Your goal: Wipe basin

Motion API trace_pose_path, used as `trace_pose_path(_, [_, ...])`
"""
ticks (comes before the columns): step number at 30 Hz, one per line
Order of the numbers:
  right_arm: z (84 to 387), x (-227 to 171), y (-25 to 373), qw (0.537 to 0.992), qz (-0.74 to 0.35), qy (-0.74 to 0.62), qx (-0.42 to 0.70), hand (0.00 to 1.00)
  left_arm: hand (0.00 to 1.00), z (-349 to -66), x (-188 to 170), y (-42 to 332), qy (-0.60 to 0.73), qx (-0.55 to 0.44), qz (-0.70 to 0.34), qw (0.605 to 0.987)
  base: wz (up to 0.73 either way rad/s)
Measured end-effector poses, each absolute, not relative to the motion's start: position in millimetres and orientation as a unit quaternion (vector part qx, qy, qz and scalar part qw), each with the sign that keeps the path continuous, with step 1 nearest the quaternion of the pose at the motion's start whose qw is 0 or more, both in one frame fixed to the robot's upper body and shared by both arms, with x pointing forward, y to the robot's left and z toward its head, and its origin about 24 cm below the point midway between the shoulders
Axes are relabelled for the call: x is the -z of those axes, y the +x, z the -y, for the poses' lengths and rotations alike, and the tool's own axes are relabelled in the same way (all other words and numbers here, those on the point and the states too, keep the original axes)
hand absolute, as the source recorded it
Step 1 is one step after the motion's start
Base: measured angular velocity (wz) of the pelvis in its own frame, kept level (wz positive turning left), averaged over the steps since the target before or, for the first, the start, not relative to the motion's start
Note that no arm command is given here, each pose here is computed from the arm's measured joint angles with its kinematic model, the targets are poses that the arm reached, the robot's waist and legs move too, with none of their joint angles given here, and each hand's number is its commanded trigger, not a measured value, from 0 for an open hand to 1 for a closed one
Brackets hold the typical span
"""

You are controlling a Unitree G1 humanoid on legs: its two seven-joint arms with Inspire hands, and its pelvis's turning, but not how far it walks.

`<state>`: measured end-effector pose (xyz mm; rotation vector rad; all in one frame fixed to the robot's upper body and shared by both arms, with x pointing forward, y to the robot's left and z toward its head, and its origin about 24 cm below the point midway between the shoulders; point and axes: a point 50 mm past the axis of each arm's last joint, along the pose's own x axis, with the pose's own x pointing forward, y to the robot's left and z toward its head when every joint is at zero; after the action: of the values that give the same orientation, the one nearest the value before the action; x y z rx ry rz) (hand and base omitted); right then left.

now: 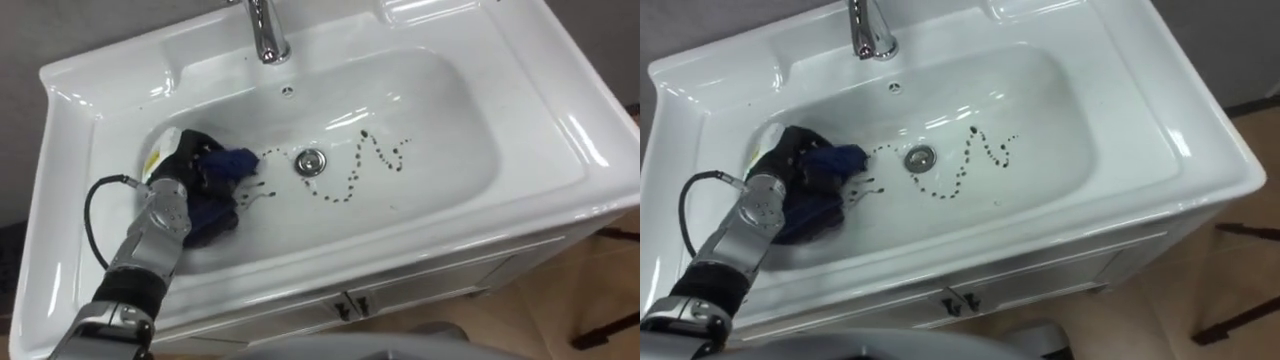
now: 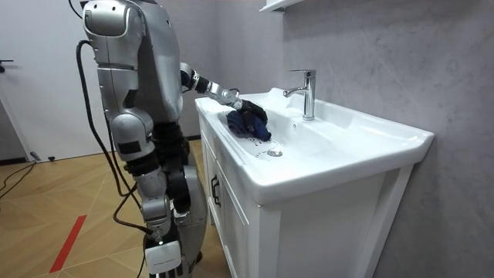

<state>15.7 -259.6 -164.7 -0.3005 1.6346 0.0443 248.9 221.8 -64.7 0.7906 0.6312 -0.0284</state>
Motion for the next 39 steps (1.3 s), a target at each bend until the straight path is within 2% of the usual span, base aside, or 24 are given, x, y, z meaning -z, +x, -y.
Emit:
trace_pose_path(7, [263.4,163.2,17.4,0.671,-0.728,-0.143,-0.004,0.00,1.00,-225.9,68.8,253.9,0.369,0.018,-0.335,0.867,-0.10])
trace_pose_path(12, [265.7,162.3,17.6,0.667,-0.730,-0.150,0.009,0.00,1.00,-224.3,75.3,251.8,0.318,0.012,-0.359,0.878,-0.02])
trace_pose_path(29, [257.7,164.0,25.0,0.677,-0.722,-0.139,0.020,0.00,1.00,-190.1,88.2,247.8,0.157,0.015,-0.364,0.918,0.02])
trace_pose_path(35, [250.2,164.9,41.3,0.691,-0.709,-0.143,0.005,0.00,1.00,-173.8,82.5,258.4,0.111,0.019,-0.343,0.932,-0.01])
trace_pose_path(39, [247.4,164.1,56.3,0.702,-0.695,-0.157,-0.007,0.00,1.00,-153.5,75.0,272.3,0.087,0.038,-0.326,0.941,0.02])
